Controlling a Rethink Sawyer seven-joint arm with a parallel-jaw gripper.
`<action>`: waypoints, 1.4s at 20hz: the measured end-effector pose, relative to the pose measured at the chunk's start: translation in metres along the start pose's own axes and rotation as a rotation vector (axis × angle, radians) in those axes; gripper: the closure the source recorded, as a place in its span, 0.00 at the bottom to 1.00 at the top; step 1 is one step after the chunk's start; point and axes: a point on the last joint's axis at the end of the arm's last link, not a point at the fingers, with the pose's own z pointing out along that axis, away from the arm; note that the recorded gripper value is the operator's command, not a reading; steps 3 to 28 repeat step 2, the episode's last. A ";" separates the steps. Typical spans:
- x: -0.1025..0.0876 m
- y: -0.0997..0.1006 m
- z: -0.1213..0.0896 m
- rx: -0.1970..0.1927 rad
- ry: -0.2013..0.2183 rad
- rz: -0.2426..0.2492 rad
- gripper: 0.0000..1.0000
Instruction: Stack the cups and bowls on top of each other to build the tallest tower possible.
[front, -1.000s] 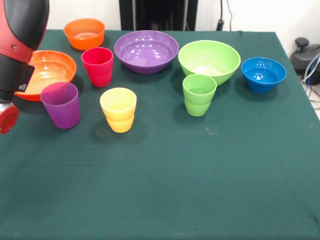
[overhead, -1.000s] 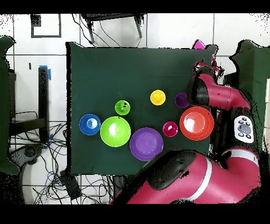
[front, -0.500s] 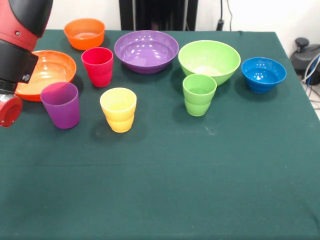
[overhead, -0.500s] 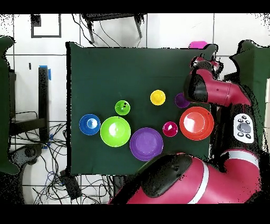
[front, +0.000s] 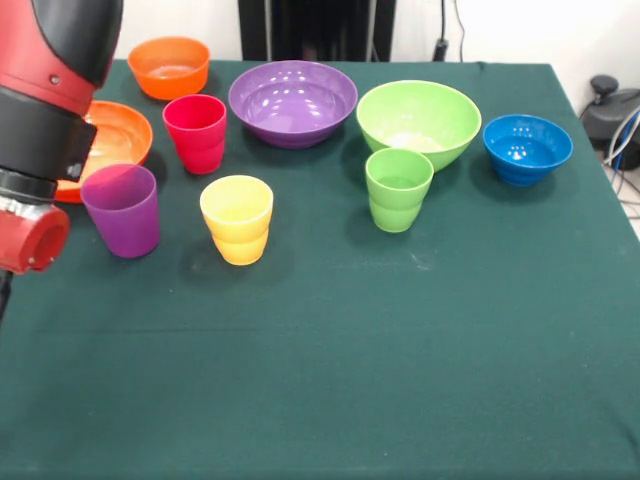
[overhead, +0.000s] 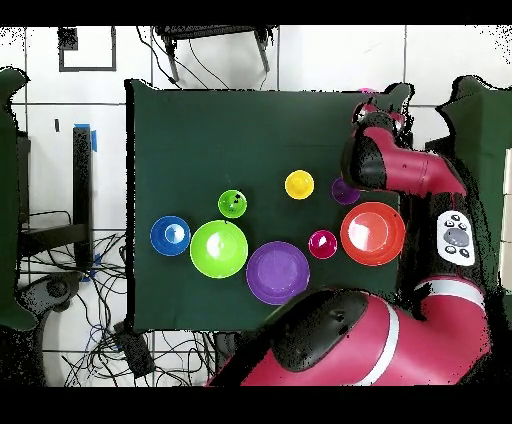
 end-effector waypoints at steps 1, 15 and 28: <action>0.003 0.001 0.002 -0.001 0.003 0.001 0.00; 0.006 0.002 0.004 -0.003 0.007 0.002 0.00; 0.006 0.002 0.004 -0.003 0.007 0.002 0.00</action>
